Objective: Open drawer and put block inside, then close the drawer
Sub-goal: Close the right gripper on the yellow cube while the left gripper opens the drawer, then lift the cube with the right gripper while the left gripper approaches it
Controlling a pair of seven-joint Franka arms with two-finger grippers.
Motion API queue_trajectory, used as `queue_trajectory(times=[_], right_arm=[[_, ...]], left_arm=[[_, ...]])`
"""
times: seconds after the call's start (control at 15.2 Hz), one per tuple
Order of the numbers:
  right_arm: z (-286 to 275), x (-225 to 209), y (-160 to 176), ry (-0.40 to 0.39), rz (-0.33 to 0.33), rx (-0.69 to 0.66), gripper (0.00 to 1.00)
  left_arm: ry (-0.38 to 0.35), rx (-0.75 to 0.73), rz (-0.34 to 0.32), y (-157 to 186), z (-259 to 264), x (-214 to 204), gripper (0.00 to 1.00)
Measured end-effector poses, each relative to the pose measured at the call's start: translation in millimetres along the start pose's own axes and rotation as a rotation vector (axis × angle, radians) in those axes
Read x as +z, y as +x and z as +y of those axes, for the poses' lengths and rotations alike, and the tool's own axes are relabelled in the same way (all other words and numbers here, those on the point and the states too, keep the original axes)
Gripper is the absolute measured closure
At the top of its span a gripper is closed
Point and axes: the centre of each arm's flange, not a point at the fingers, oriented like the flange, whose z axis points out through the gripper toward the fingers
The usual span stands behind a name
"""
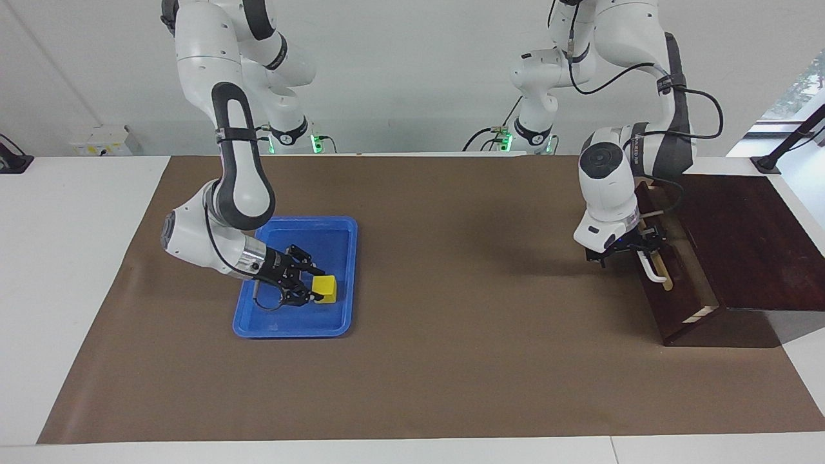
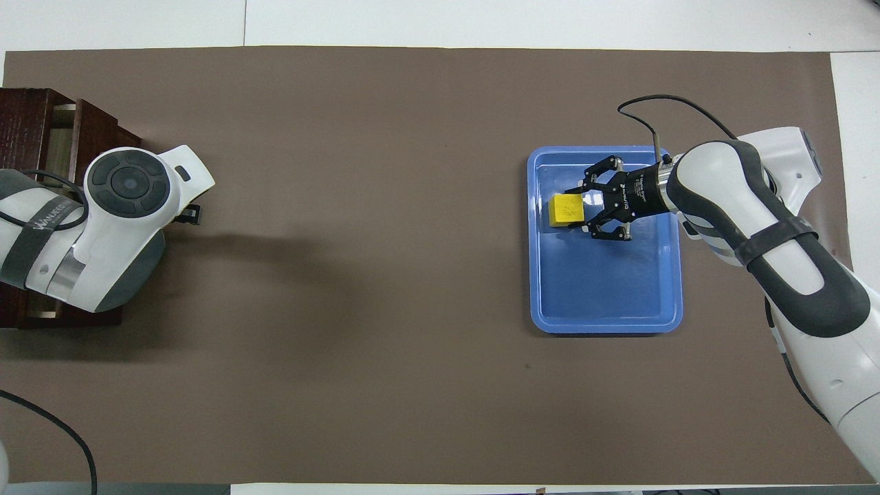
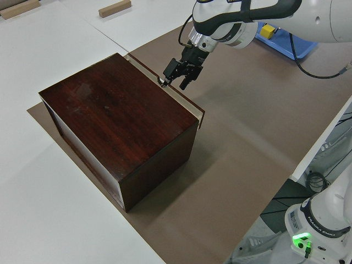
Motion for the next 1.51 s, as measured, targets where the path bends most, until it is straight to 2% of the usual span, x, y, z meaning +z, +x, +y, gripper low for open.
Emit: queue_trajectory(times=[0.39, 0.79, 0.92, 1.11, 1.38, 1.51], right_arm=[[-1, 1, -2, 0.002, 0.002, -0.004, 0.45], [-13, -17, -25, -0.023, -0.026, -0.052, 0.45], [-20, -32, -42, -0.058, -0.021, -0.068, 0.45], [-27, -68, -84, -0.106, -0.023, -0.067, 0.45], [-17, -125, -143, -0.099, -0.016, -0.063, 0.45], [-8, -143, -165, -0.086, -0.012, -0.050, 0.45]], left_arm=[[-0.038, 0.044, -0.007, -2, 45, -23, 0.00], [-0.032, 0.051, -0.020, -3, 49, -25, 0.00], [-0.050, 0.034, -0.029, -2, 46, -28, 0.00], [-0.118, 0.013, -0.045, 7, 41, -47, 0.00], [-0.177, -0.031, -0.076, 19, 26, -85, 0.00], [-0.239, -0.070, -0.089, 23, 22, -104, 0.00]])
